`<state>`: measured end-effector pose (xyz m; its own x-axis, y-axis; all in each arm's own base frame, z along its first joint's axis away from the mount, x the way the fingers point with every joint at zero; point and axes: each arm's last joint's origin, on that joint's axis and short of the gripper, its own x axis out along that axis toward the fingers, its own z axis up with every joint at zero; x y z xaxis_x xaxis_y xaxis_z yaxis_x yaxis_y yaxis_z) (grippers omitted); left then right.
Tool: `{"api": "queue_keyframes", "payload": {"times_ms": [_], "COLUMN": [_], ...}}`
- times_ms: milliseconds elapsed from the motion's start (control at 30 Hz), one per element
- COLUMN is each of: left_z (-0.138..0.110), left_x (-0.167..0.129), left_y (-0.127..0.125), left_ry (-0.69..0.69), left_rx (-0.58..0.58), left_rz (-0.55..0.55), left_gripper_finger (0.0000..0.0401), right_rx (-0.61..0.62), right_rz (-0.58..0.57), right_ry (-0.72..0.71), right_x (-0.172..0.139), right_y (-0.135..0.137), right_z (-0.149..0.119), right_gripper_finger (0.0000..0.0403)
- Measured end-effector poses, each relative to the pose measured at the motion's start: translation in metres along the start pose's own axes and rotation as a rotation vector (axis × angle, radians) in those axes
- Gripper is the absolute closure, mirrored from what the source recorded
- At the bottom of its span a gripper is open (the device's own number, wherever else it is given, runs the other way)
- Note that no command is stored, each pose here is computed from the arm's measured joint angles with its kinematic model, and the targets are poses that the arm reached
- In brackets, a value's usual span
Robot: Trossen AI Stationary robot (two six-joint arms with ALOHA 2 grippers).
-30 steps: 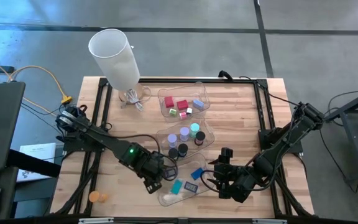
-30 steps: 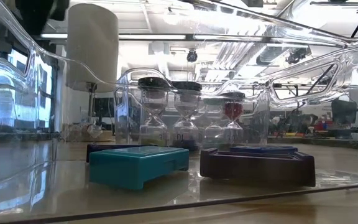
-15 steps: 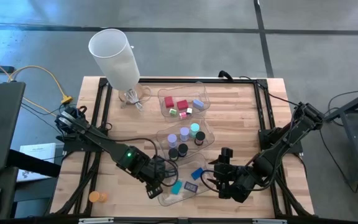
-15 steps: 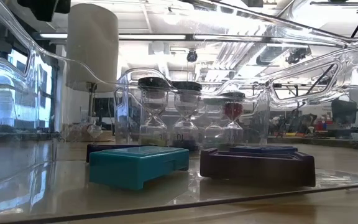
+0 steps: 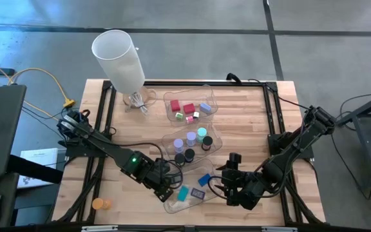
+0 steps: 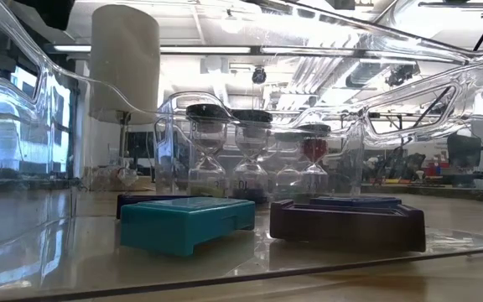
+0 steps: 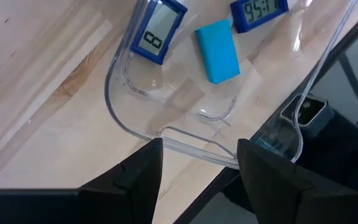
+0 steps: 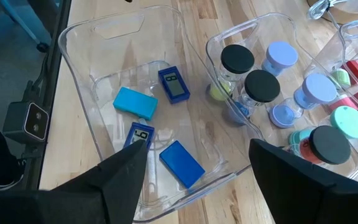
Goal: Pick & Place Office items
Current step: Put the yellow hourglass into the middle transparent bin
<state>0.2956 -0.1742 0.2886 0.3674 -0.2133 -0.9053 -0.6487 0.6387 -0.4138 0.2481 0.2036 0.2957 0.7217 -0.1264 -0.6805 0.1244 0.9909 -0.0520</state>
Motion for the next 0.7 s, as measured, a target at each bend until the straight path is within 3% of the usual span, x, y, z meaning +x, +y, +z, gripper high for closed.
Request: {"api": "queue_keyframes", "payload": {"times_ms": [333,700], "left_z": [-0.003,0.004], "left_x": [0.000,-0.001], "left_y": [-0.004,-0.015], "left_ry": [0.049,-0.018], "left_rx": [-0.014,0.022], "left_rz": [-0.046,-0.156], "left_gripper_finger": [0.0201,0.0201], "right_rx": [0.000,-0.001], "right_rz": [0.001,0.001], "right_ry": [0.001,0.001], "right_x": [0.000,0.000], "right_y": [0.000,0.000], "right_z": [0.000,0.000], "right_gripper_finger": [0.0129,0.0129]}}
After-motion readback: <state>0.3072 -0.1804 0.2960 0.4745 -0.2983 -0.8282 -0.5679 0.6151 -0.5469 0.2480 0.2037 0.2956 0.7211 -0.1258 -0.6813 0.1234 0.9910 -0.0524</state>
